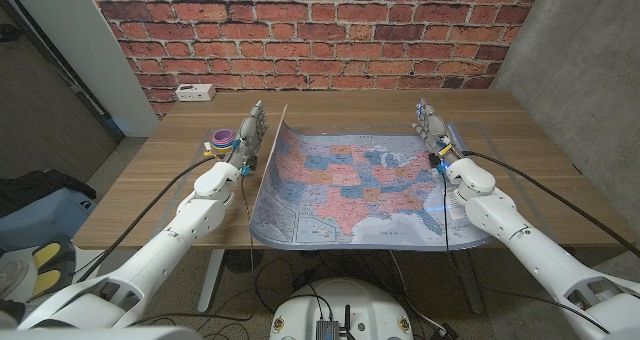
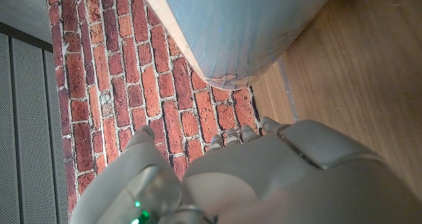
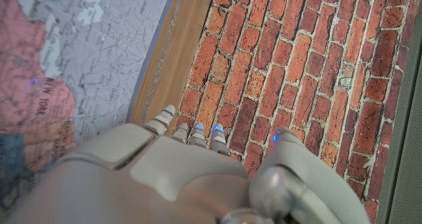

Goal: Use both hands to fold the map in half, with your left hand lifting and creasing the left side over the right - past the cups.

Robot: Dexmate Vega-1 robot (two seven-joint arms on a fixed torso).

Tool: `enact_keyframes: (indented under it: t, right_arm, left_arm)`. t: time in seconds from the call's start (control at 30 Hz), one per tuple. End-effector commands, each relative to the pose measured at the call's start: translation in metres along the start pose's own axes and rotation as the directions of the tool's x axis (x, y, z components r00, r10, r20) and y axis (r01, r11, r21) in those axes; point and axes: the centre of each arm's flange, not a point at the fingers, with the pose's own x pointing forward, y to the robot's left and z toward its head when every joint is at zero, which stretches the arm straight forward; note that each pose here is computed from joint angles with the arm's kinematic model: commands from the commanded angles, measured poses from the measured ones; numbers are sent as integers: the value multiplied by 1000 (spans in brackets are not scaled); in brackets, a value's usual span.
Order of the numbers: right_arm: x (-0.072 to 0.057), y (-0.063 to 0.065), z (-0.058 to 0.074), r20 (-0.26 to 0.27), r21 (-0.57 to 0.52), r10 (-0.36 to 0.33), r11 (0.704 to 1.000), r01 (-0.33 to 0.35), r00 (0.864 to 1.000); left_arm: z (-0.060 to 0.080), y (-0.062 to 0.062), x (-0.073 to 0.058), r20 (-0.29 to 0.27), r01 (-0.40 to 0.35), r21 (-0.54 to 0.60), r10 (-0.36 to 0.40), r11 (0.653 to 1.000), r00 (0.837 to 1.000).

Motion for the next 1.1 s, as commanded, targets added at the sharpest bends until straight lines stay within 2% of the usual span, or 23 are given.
enact_keyframes:
  t: [0.03, 0.23, 0.6, 1.1]
  right_arm:
    - [-5, -3, 4, -76, -158, -34, 987, 21, 997]
    - [-13, -5, 10, -124, -265, -60, 964, 25, 990]
    - [-30, -7, 20, -170, -402, -107, 915, 30, 980]
    - [-45, -4, 32, -220, -596, -178, 803, 12, 959]
  left_arm:
    - [-4, -1, 4, -3, 9, -15, -9, 1000, 1000]
    - [-6, -3, 5, -13, 15, -16, -15, 1000, 1000]
    - [-6, -7, 8, -17, 25, -15, -25, 1000, 1000]
    - [-8, -10, 6, -24, 30, -17, -31, 999, 999]
